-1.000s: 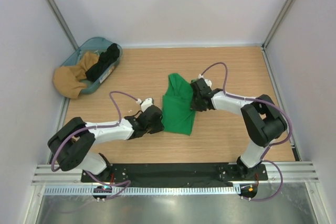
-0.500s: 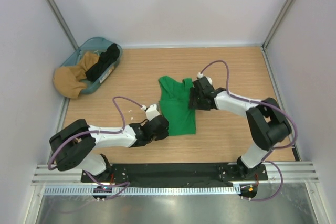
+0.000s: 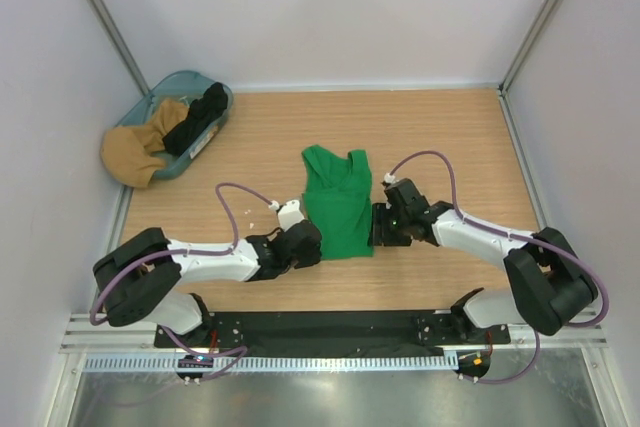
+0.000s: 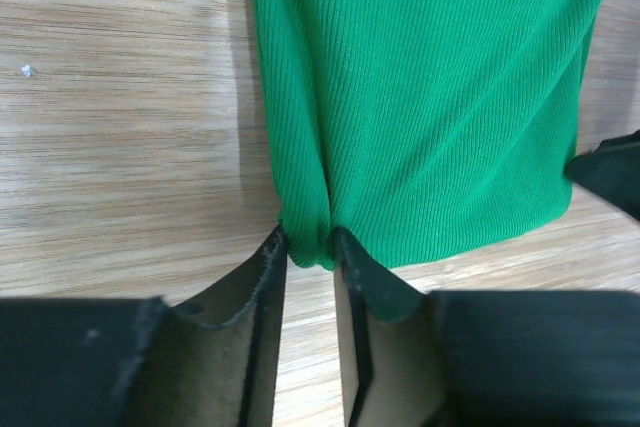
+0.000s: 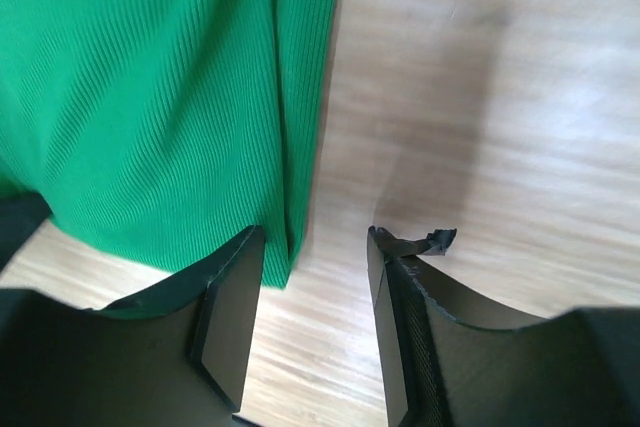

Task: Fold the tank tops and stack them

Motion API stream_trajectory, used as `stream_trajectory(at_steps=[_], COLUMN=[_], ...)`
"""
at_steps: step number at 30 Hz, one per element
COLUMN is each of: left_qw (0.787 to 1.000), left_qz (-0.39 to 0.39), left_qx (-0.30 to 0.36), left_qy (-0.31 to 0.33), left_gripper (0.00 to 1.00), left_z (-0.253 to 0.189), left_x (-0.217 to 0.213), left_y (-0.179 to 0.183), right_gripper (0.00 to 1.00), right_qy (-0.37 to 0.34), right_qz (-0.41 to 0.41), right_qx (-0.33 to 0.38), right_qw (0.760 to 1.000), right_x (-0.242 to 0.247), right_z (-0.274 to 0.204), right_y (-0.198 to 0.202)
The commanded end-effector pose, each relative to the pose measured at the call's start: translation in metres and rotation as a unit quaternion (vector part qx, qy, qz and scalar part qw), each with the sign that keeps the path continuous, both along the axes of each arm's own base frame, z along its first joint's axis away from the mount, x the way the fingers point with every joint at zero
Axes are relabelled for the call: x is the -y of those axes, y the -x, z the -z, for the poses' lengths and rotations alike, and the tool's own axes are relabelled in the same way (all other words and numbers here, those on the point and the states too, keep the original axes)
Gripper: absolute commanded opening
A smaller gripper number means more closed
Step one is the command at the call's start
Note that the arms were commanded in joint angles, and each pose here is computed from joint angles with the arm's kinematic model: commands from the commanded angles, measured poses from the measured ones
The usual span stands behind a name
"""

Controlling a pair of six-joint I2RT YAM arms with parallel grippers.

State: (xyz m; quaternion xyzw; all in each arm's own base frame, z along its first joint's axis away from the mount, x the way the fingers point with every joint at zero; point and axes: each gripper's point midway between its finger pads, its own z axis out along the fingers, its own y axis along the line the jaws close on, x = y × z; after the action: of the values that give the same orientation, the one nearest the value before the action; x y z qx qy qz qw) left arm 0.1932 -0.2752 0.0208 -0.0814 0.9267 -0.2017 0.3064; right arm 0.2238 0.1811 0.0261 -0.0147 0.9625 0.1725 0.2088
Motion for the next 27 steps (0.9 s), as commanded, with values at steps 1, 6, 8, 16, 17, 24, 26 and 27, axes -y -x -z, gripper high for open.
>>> stream_trajectory(at_steps=[1, 6, 8, 16, 17, 24, 26, 27], left_qw=[0.999, 0.999, 0.999, 0.997, 0.997, 0.995, 0.995, 0.995], left_qz=[0.028, 0.034, 0.04, 0.061, 0.065, 0.081, 0.084, 0.084], left_qx=[-0.009, 0.001, 0.006, 0.001, 0.002, 0.003, 0.002, 0.003], left_qy=[-0.038, -0.033, -0.031, -0.041, -0.042, -0.055, -0.057, -0.056], left_gripper=[0.28, 0.38, 0.39, 0.4, 0.4, 0.37, 0.39, 0.39], left_z=[0.006, -0.002, -0.005, -0.003, -0.003, 0.0, 0.001, 0.001], left_x=[-0.013, -0.014, -0.013, -0.015, -0.014, -0.008, -0.005, -0.005], left_y=[0.011, 0.011, 0.012, 0.017, 0.017, 0.016, 0.016, 0.016], right_gripper=[0.53, 0.48, 0.41, 0.18, 0.07, 0.01, 0.01, 0.01], right_qy=[-0.037, -0.046, -0.049, -0.045, -0.044, -0.023, -0.022, -0.019], right_qz=[-0.027, -0.041, -0.039, -0.025, -0.025, -0.015, -0.014, -0.012], right_qx=[0.003, -0.014, -0.02, -0.036, -0.037, -0.041, -0.04, -0.039], right_qw=[0.999, 0.998, 0.998, 0.998, 0.998, 0.999, 0.999, 0.999], right_x=[-0.015, -0.025, -0.026, -0.02, -0.02, -0.013, -0.012, -0.011], right_z=[-0.006, 0.001, 0.003, 0.004, 0.004, 0.004, 0.003, 0.001], right_y=[0.007, 0.016, 0.02, 0.038, 0.038, 0.039, 0.039, 0.038])
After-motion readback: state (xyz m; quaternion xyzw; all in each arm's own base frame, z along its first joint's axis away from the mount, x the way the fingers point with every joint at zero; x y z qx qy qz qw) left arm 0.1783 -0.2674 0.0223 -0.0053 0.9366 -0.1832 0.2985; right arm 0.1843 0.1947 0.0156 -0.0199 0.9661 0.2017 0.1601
